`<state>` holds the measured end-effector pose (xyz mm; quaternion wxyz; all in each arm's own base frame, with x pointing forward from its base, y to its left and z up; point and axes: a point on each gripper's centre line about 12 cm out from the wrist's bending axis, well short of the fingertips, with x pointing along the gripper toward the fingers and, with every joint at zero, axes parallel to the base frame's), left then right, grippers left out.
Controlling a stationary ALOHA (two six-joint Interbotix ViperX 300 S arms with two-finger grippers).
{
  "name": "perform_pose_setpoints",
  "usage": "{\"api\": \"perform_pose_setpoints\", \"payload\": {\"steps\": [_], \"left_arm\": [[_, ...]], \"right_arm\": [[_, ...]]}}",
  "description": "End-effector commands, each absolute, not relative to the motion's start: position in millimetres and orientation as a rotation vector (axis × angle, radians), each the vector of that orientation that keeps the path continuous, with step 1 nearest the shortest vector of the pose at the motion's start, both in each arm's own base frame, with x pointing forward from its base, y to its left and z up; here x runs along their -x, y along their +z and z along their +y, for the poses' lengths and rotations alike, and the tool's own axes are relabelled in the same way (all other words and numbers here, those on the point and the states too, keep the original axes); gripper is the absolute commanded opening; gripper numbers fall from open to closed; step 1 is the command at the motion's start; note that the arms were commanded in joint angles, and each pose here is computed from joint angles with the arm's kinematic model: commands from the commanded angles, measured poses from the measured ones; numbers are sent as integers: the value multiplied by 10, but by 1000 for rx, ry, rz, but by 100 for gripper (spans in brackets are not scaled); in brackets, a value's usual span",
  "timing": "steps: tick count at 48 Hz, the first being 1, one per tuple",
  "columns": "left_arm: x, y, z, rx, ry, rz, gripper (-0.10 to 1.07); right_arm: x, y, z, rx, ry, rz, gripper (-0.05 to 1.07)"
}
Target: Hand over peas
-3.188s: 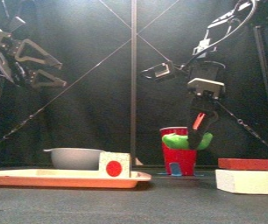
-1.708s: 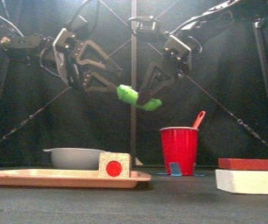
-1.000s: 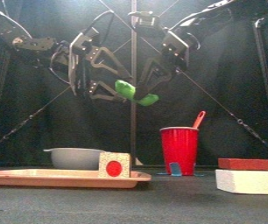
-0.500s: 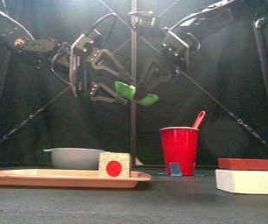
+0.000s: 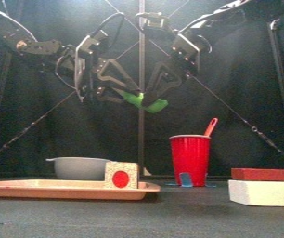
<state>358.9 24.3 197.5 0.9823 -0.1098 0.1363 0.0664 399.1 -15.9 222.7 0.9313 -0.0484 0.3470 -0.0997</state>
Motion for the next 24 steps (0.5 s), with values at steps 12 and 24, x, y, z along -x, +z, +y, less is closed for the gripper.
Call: {"api": "perform_pose_setpoints", "payload": {"steps": [12, 24], "left_arm": [[-3636, 2073, 284, 220, 139, 243, 63], [-3625, 2057, 294, 217, 143, 247, 63]], "right_arm": [[-3997, 2463, -165, 78, -207, 647, 69], [-3977, 2433, -167, 66, -208, 655, 85]]}}
